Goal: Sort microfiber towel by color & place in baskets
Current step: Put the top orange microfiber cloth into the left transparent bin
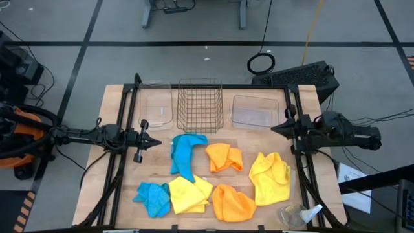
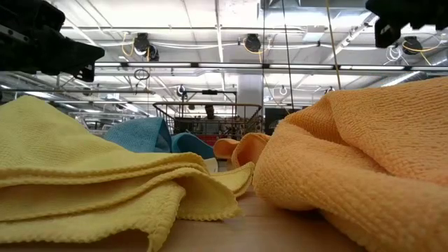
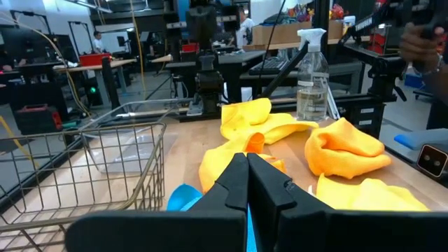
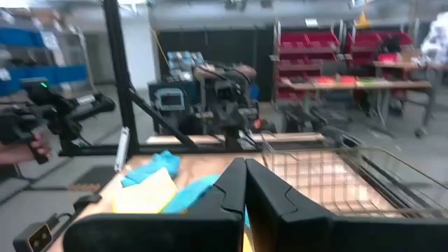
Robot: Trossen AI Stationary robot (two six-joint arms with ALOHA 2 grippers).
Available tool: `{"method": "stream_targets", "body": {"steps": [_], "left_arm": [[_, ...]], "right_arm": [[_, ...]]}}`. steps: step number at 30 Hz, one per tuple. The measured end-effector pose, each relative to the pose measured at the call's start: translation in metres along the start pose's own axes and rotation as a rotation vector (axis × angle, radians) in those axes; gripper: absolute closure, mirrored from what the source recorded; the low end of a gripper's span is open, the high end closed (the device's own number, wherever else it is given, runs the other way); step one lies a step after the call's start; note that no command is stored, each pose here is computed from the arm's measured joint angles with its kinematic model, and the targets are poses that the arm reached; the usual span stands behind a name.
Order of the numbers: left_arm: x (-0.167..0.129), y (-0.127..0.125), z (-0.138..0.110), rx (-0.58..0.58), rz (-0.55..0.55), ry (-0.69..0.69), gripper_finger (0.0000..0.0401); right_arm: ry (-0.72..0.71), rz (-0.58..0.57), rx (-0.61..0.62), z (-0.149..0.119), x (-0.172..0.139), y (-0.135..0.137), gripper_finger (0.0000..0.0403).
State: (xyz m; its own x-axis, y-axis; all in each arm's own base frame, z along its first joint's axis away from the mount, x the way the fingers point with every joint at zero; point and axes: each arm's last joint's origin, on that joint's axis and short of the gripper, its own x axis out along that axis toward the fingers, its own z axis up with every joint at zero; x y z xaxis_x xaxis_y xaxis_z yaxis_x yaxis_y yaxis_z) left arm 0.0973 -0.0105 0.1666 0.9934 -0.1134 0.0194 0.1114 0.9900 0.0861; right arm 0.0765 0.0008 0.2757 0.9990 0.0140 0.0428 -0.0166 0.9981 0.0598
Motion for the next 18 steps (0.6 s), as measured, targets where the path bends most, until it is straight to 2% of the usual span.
{"method": "stream_targets", "body": {"steps": [7,18], "left_arm": [[0.000,0.000,0.001,0.005,0.001,-0.009,0.0399],[0.000,0.000,0.002,0.006,0.002,-0.021,0.0399]], "right_arm": [[0.125,-0.047,0.021,0.054,0.003,0.002,0.0403],[0.147,-0.046,-0.009,0.119,0.023,0.006,0.0403]]}}
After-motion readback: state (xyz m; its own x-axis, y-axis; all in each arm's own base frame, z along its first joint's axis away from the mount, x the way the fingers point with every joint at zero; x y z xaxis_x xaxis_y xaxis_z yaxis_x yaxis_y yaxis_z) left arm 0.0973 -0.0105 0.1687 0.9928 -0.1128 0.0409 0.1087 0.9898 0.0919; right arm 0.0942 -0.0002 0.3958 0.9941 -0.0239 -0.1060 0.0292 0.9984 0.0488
